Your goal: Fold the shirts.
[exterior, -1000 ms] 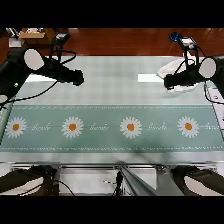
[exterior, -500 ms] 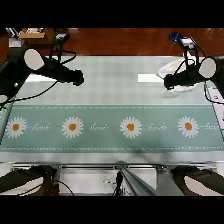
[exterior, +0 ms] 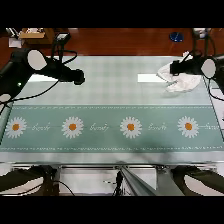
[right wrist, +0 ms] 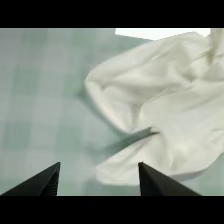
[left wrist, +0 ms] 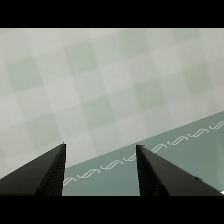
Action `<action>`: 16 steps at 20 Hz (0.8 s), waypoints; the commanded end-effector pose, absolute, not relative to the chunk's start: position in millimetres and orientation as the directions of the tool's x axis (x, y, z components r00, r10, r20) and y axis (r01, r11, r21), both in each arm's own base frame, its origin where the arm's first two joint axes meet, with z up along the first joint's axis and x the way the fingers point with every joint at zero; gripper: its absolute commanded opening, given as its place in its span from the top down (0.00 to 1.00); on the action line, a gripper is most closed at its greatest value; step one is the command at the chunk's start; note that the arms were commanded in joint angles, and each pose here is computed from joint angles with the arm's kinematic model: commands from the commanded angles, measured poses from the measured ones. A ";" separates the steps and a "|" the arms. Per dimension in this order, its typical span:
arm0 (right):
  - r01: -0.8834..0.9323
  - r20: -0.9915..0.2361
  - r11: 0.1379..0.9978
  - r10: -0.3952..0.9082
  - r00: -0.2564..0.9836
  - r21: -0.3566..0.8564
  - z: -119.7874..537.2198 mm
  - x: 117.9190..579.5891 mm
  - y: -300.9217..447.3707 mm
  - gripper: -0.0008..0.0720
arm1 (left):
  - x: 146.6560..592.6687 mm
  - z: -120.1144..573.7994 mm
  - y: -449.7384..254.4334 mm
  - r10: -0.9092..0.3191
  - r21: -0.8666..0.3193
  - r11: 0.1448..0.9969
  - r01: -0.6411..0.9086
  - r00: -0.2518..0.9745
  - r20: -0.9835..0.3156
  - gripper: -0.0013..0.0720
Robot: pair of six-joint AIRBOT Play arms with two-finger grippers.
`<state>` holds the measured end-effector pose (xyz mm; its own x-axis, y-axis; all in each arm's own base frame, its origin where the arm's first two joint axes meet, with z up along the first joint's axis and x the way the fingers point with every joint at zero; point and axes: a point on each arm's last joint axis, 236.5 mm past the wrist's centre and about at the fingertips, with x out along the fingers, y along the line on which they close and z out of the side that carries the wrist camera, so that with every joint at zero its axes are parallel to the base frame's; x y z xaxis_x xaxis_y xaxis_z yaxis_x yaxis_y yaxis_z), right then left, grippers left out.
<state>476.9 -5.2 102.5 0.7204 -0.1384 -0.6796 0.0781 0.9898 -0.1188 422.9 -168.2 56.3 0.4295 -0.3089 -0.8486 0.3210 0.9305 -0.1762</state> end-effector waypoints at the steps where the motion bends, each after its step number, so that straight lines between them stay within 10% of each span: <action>1: 0.294 -0.548 0.955 -0.267 0.793 -0.039 117.7 518.6 -78.5 0.25 | 427.3 48.0 -167.7 -0.304 -0.176 0.933 0.315 0.425 -0.853 0.27; 5: 0.441 -0.618 0.895 -0.309 0.723 0.069 67.3 535.4 -147.5 0.24 | 427.0 46.0 -168.5 -0.306 -0.180 0.932 0.313 0.419 -0.855 0.26; 8: 0.505 -0.687 0.853 -0.291 0.666 0.129 18.6 539.1 -168.7 0.19 | 427.0 45.2 -168.5 -0.306 -0.182 0.933 0.310 0.418 -0.855 0.00; 16: 0.553 -0.756 0.778 -0.162 0.635 0.298 -77.6 557.7 -147.5 0.19 | 425.0 46.6 -174.4 -0.331 -0.213 0.928 0.307 0.410 -0.850 0.00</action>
<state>551.8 -153.9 -49.4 0.6376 -0.2045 -0.7427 0.5259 0.8200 0.2257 425.8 -171.3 45.9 0.4141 -0.3160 -0.8536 0.3107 0.9305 -0.1938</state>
